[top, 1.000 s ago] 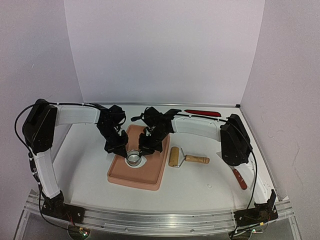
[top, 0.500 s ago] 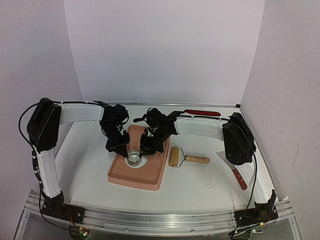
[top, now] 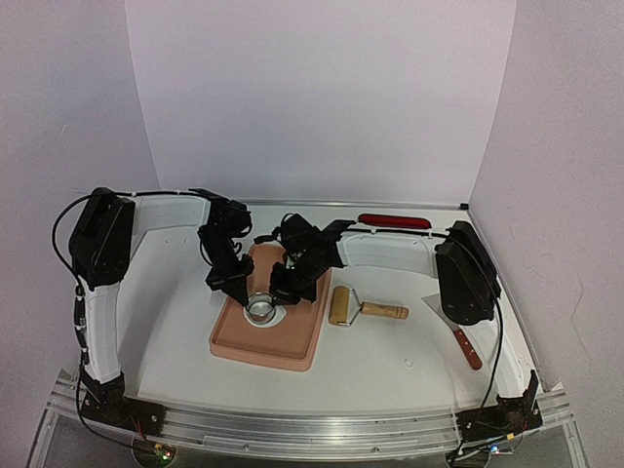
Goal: Roll out the dumpling wrappers from the dough
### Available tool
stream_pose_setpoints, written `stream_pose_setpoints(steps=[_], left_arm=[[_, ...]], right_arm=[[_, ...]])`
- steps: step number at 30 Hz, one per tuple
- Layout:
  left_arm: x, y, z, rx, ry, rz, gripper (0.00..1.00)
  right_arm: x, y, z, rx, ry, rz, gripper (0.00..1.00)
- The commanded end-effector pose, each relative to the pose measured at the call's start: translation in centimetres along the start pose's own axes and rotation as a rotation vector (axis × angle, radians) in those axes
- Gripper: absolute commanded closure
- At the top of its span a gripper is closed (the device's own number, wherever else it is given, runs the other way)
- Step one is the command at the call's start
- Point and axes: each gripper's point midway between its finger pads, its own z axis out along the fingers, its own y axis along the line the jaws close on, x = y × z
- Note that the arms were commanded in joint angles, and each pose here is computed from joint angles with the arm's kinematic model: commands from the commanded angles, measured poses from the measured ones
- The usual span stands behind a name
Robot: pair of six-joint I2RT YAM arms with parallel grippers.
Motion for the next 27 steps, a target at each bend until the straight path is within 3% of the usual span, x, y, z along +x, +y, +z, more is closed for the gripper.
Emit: stream_pose_setpoints(steps=[1, 13, 21, 27], left_arm=[[-5.4, 0.3, 1.5, -0.017, -0.136, 0.007, 1.00], [-1.6, 2.3, 3.7, -0.019, -0.077, -0.043, 1.00], [1.4, 1.2, 5.2, -0.022, -0.050, -0.061, 1.00], [2.6, 1.1, 5.6, -0.029, -0.044, -0.074, 1.00]], right_arm=[[8.0, 0.1, 2.3, 0.041, 0.191, -0.018, 1.00], [3.3, -0.6, 1.8, 0.048, 0.110, -0.021, 1.00], [-0.4, -1.6, 1.4, 0.055, 0.068, -0.004, 1.00], [-0.9, -2.0, 1.6, 0.060, 0.071, 0.000, 1.00]])
